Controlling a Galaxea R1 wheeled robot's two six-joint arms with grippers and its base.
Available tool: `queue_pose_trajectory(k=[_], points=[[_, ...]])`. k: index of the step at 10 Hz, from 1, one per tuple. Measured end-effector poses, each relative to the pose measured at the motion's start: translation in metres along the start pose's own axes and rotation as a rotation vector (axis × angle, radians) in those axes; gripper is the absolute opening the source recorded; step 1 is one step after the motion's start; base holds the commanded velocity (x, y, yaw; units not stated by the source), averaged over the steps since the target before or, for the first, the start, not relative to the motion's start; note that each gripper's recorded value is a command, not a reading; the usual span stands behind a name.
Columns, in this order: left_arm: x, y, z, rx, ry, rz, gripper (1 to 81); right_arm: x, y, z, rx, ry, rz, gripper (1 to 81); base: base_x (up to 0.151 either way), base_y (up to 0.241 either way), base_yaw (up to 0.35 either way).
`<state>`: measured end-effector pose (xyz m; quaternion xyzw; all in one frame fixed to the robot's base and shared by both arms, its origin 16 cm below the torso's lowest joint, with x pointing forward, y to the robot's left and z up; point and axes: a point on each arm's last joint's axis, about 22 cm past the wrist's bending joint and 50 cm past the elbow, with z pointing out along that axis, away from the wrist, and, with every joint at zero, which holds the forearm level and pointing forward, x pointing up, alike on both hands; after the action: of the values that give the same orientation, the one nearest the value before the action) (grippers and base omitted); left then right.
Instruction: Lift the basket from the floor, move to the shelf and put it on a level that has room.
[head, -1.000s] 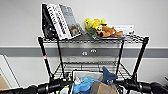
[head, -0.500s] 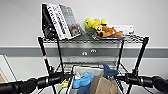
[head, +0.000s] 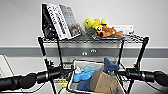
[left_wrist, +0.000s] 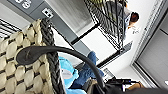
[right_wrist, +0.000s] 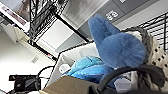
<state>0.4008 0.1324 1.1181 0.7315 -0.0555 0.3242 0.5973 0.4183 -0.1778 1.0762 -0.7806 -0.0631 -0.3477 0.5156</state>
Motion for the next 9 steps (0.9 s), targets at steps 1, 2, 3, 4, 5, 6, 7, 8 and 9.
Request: queue_pose_trajectory(k=[1, 2, 3, 4, 5, 6, 7, 8, 9], points=[[0.001, 0.001, 0.0, 0.0, 0.001, -0.008, 1.0, 0.0, -0.002, -0.001, -0.002, -0.008, 0.001, 1.0, 0.0, 0.0, 0.0], [0.0, 0.0, -0.001, 0.001, 0.0, -0.013, 1.0, 0.0, -0.003, -0.001, -0.003, -0.012, 0.0, 1.0, 0.0, 0.0, 0.0], [0.0, 0.0, 0.0, 0.002, 0.0, -0.013, 1.0, 0.0, -0.003, -0.001, -0.005, -0.015, -0.001, 1.0, 0.0, 0.0, 0.0], [0.004, -0.004, -0.001, 0.01, 0.006, -0.013, 1.0, 0.001, -0.003, 0.001, -0.004, -0.016, -0.001, 1.0, 0.0, 0.0, 0.0], [0.011, -0.015, -0.002, 0.03, 0.019, -0.013, 1.0, 0.003, -0.001, 0.007, -0.004, -0.016, -0.001, 1.0, 0.0, 0.0, 0.0], [0.02, -0.026, -0.002, 0.053, 0.032, -0.011, 1.0, 0.007, 0.001, 0.015, -0.001, -0.016, -0.005, 1.0, 0.0, 0.0, 0.0], [0.029, -0.035, -0.001, 0.07, 0.045, -0.005, 1.0, 0.014, 0.006, 0.022, -0.008, -0.011, -0.007, 1.0, 0.0, 0.0, 0.0], [0.038, -0.037, 0.001, 0.076, 0.052, 0.007, 1.0, 0.024, 0.013, 0.029, -0.019, -0.001, -0.013, 1.0, 0.0, 0.0, 0.0], [0.05, -0.037, 0.005, 0.084, 0.056, 0.027, 1.0, 0.034, 0.017, 0.034, -0.026, 0.007, -0.019, 1.0, 0.0, 0.0, 0.0]])
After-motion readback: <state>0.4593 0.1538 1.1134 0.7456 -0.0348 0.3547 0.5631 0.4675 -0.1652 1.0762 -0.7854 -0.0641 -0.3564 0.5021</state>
